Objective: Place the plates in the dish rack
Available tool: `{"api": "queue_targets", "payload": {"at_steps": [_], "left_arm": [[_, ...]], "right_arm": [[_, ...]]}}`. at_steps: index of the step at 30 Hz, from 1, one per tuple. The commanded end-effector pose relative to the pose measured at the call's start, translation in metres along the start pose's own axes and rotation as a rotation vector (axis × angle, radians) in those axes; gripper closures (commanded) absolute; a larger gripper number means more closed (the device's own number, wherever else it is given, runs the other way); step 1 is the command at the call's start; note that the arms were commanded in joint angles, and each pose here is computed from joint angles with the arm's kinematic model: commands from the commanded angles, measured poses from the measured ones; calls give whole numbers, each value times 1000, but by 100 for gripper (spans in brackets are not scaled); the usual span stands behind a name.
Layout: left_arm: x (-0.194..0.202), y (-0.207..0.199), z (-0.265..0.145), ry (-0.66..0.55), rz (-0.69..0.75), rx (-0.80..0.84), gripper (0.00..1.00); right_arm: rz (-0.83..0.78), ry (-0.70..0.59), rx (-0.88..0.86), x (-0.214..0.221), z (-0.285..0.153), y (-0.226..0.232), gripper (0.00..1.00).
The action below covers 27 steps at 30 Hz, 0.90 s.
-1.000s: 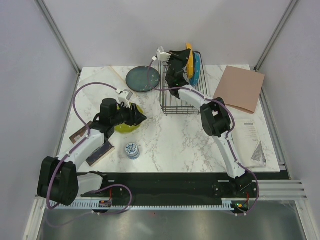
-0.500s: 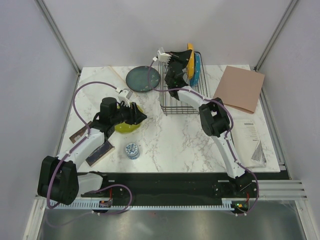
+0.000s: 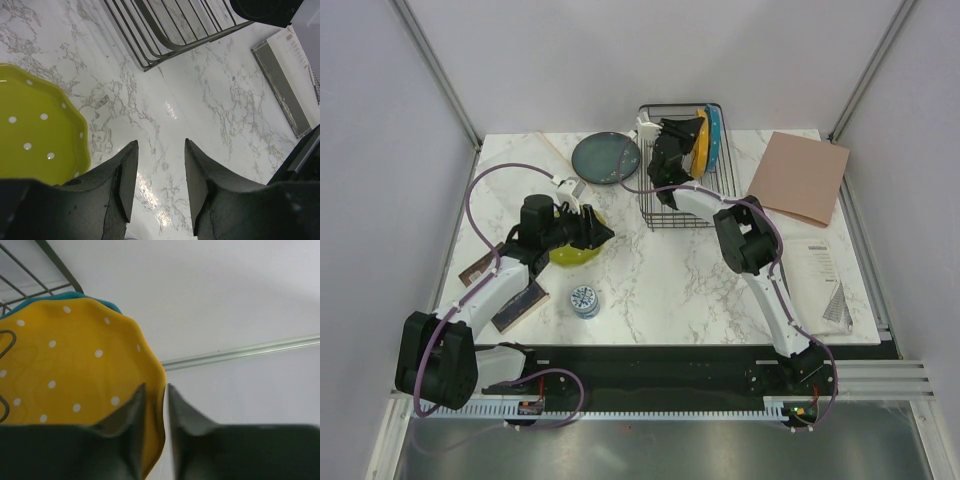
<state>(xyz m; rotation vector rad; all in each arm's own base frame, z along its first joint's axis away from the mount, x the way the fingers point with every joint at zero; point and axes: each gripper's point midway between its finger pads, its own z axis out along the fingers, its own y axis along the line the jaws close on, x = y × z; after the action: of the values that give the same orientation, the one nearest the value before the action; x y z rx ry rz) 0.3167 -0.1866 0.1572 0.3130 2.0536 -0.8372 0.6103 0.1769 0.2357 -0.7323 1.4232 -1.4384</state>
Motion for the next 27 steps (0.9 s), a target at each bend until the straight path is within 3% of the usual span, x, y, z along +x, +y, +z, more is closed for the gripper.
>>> {"api": "queue_targets", "payload": {"at_steps": [1,2,6,12,19,22,23,25,27], "left_arm": [[-20,-10,0,-48,6,39,50],[-19,-9,0,-47,5,37,51],[-18,-9,0,-44,4,38,51],[-19,-9,0,-41,5,32,51],[-39,6,-4,-28,96,-74,50],[-56,32,-11,-35,165,-221,43],[-61,44,-15,-37,200,-285,38],[-64,58,-22,-30,221,-352,33],[-62,74,-29,-17,221,-411,28]], "right_arm": [[60,68,78,13,1,-53,48],[60,72,77,14,2,-52,40],[64,71,80,13,1,-52,34],[137,38,92,3,-5,-68,30],[304,-46,-44,-34,-48,-69,25],[377,-96,-132,-51,-75,-68,18],[382,-111,-171,-53,-82,-72,10],[466,-138,-240,-65,-101,-69,3],[467,-166,-334,-69,-115,-68,2]]}}
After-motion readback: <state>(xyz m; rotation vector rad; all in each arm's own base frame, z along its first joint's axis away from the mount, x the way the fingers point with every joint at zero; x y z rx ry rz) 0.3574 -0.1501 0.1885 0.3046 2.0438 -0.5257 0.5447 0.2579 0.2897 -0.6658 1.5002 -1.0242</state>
